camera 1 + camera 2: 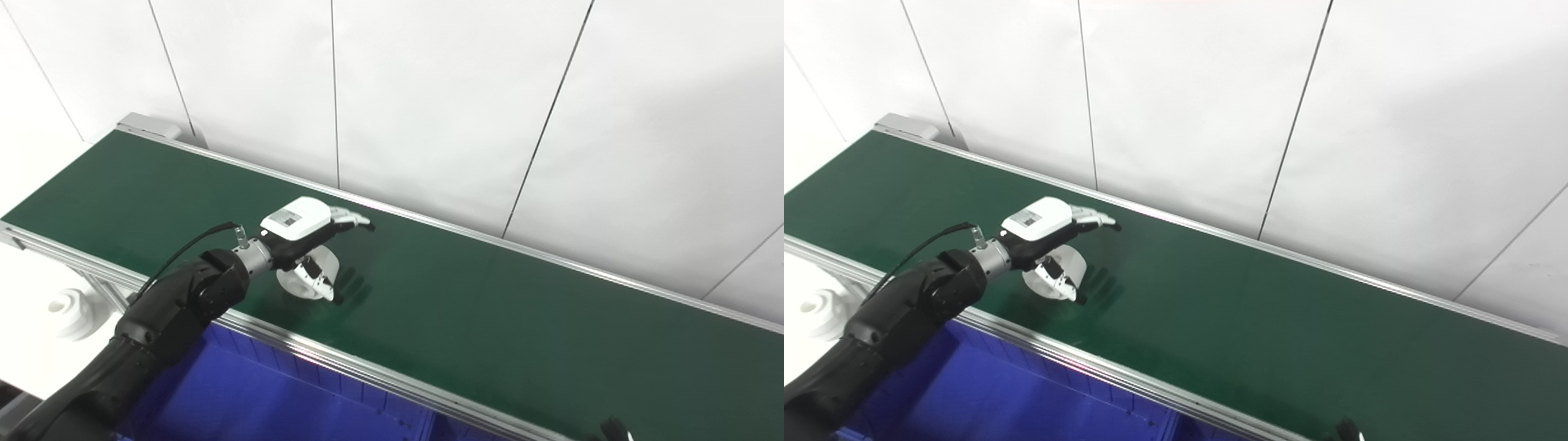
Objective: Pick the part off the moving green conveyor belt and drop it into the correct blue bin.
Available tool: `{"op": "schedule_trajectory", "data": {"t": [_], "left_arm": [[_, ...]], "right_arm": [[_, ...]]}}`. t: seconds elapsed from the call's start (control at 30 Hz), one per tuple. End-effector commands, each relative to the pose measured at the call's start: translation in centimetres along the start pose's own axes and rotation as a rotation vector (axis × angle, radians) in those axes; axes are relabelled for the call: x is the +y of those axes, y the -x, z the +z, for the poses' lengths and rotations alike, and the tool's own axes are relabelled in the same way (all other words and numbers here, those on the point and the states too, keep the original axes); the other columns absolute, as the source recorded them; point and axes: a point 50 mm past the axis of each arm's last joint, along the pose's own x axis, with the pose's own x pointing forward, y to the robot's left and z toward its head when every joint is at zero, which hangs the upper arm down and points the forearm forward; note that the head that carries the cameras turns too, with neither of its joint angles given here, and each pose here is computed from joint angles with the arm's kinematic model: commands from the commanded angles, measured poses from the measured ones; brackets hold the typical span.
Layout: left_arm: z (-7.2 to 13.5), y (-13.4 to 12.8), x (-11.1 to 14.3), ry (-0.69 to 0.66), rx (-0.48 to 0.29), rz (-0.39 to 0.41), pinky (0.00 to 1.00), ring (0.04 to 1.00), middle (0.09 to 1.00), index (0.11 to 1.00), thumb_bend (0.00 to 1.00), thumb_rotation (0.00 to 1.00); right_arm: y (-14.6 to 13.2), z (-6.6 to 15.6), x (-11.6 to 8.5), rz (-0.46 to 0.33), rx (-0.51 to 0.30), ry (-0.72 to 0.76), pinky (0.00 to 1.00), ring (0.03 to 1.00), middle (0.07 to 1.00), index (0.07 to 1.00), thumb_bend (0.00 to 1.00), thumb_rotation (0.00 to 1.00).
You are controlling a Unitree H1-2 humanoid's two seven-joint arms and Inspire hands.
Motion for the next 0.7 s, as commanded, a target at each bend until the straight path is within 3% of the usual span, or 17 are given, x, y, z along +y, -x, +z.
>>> {"op": "schedule_trajectory", "data": {"t": [0.0, 0.17, 0.27, 0.43, 0.53, 0.6, 0.63, 0.67], "left_arm": [[-0.9, -0.4, 3.2, -0.053, -0.01, 0.024, 0.8, 0.849, 0.856, 0.85, 0.97, 0.31], [-1.5, -0.3, 3.0, -0.074, 0.007, -0.02, 0.8, 0.857, 0.857, 0.846, 0.99, 0.35], [-1.9, -0.2, 2.8, -0.103, 0.025, -0.016, 0.76, 0.836, 0.845, 0.834, 0.99, 0.28], [-2.1, -0.3, 2.1, -0.192, 0.075, 0.051, 0.68, 0.765, 0.787, 0.792, 0.99, 0.16], [-2.1, -0.5, 1.5, -0.229, 0.092, 0.136, 0.64, 0.715, 0.734, 0.742, 0.97, 0.1], [-2.0, -0.6, 1.1, -0.235, 0.094, 0.215, 0.54, 0.605, 0.638, 0.663, 0.89, 0.03], [-2.0, -0.7, 1.0, -0.24, 0.095, 0.242, 0.49, 0.543, 0.556, 0.594, 0.71, 0.01], [-2.0, -0.7, 0.9, -0.244, 0.091, 0.263, 0.46, 0.511, 0.515, 0.558, 0.62, 0.01]], "right_arm": [[0.0, 0.9, 0.3, -0.004, -0.037, -0.008, 0.92, 0.923, 0.962, 0.967, 0.75, 1.0], [0.2, 1.0, 0.4, -0.006, -0.042, -0.011, 0.92, 0.921, 0.961, 0.97, 0.75, 1.0], [0.2, 1.0, 0.5, -0.01, -0.043, -0.015, 0.9, 0.916, 0.957, 0.968, 0.75, 1.0], [0.2, 1.1, 0.5, -0.013, -0.04, -0.019, 0.9, 0.918, 0.954, 0.967, 0.77, 1.0], [0.3, 1.0, 0.4, -0.017, -0.036, -0.023, 0.9, 0.916, 0.951, 0.966, 0.77, 1.0], [0.3, 1.1, 0.4, -0.017, -0.034, -0.024, 0.9, 0.914, 0.949, 0.965, 0.77, 1.0], [0.3, 1.1, 0.4, -0.017, -0.033, -0.022, 0.89, 0.913, 0.95, 0.966, 0.78, 1.0], [0.3, 1.1, 0.4, -0.016, -0.033, -0.022, 0.89, 0.912, 0.95, 0.967, 0.78, 1.0]]}}
